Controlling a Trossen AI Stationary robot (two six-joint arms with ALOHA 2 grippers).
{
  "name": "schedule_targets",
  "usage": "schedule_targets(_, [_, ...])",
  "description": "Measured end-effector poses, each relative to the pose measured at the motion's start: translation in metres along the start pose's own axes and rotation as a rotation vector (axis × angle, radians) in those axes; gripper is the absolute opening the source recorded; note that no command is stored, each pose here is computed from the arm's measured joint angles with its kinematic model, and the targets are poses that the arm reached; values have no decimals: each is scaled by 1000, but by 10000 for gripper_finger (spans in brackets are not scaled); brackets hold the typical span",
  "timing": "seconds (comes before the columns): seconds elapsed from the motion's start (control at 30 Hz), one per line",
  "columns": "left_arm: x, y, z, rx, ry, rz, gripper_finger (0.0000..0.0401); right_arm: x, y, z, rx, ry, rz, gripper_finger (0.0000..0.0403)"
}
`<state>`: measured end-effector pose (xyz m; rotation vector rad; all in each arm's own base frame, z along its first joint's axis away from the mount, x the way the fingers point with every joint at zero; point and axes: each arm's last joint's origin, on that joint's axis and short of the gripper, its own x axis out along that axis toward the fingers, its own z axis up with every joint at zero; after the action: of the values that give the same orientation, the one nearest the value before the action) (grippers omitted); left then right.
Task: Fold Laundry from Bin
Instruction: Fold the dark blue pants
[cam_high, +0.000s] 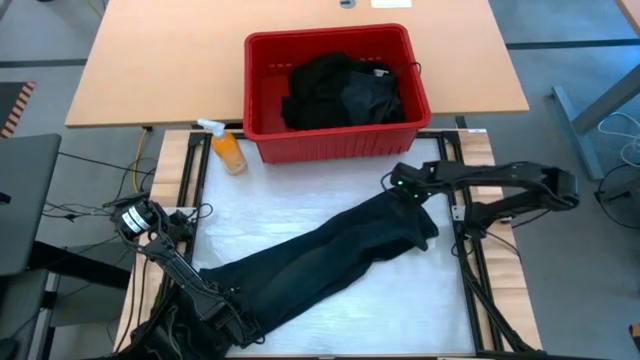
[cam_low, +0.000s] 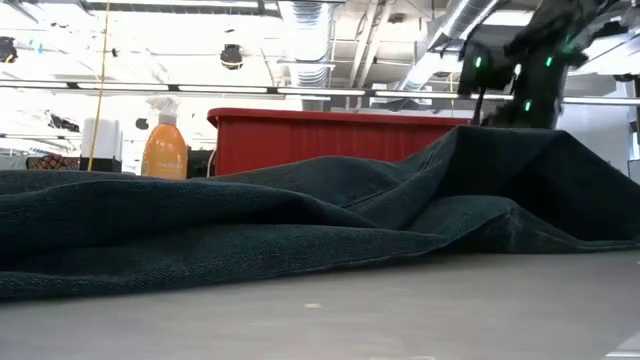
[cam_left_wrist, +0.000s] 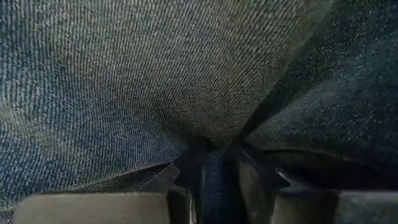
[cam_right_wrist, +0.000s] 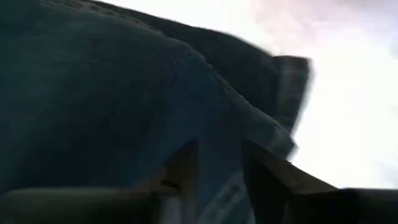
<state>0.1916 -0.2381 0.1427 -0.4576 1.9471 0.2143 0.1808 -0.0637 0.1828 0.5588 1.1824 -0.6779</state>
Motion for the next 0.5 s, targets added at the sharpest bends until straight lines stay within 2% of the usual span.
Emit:
schedule_targets(0.1, [0, 0, 0, 3, -2, -3, 70, 26, -4, -2, -7, 56, -31, 105])
schedule_targets(0.23, [0, -1, 0, 10, -6, -4, 70, 49, -15, 4, 10, 94, -177, 72])
schedule_targets(0.5, [-1, -2, 2, 0, -37, -16, 70, 58, -36, 24, -34, 63, -457, 35])
